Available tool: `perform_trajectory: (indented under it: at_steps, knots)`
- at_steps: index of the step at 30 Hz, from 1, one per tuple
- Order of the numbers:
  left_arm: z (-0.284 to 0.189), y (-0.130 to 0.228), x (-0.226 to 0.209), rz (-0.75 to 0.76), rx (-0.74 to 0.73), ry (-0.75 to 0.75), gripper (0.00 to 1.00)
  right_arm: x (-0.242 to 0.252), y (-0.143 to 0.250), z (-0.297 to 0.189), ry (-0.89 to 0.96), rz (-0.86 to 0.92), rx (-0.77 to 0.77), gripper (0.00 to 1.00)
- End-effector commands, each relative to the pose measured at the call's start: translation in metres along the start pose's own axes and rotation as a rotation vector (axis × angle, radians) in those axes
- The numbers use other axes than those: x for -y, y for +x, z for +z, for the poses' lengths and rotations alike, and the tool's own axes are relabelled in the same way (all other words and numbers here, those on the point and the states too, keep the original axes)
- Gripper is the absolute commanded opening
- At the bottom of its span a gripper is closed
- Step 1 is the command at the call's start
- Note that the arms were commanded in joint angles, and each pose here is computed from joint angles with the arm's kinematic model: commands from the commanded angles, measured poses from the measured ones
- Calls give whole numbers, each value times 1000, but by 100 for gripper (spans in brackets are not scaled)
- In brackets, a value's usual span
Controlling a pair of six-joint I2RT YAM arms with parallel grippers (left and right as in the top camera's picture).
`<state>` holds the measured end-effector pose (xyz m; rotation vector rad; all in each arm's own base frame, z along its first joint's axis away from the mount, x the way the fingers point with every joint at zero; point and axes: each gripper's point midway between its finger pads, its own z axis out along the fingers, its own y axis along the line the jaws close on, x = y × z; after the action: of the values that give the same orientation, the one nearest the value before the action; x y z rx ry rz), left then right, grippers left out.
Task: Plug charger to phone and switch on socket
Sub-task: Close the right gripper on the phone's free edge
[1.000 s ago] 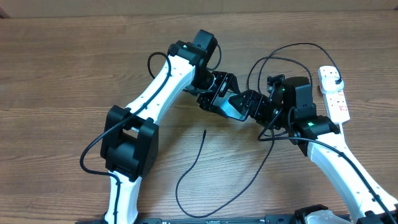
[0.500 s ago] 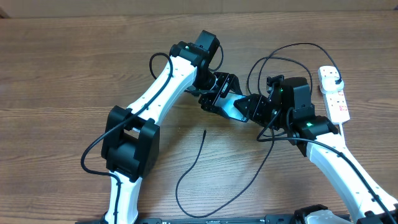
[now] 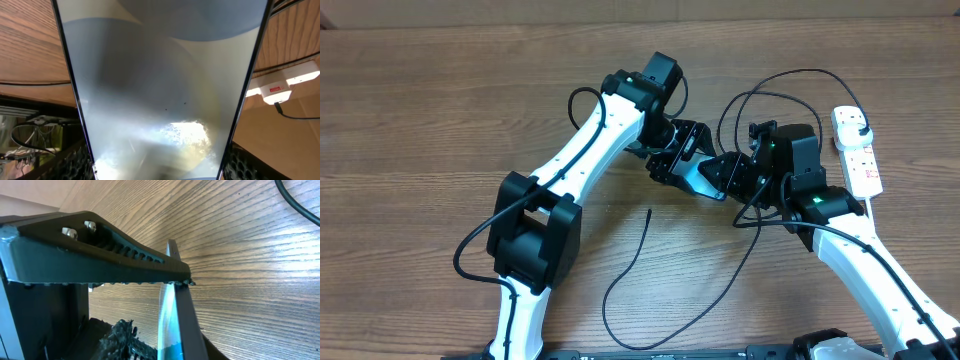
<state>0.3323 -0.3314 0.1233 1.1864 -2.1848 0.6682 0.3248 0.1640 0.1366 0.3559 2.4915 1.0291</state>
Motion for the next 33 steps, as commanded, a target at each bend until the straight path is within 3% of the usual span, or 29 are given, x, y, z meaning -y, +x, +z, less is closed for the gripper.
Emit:
perform_trajectory:
  at_steps: [1,7,19,26,33]
  knots:
    - [-3,14,8,-4,-41,20,4,-5,-5,-1,2,-11,17,30]
    - [-3,13,9,-5,-33,26,4,-4,-6,-1,7,-10,21,24]
    - [-3,12,13,7,-23,39,4,2,-6,-1,34,-3,28,22]
    - [-3,8,13,6,-3,41,4,5,-7,-1,52,1,33,12]
    - [-3,8,13,7,-3,42,4,9,-7,-2,70,5,38,12]
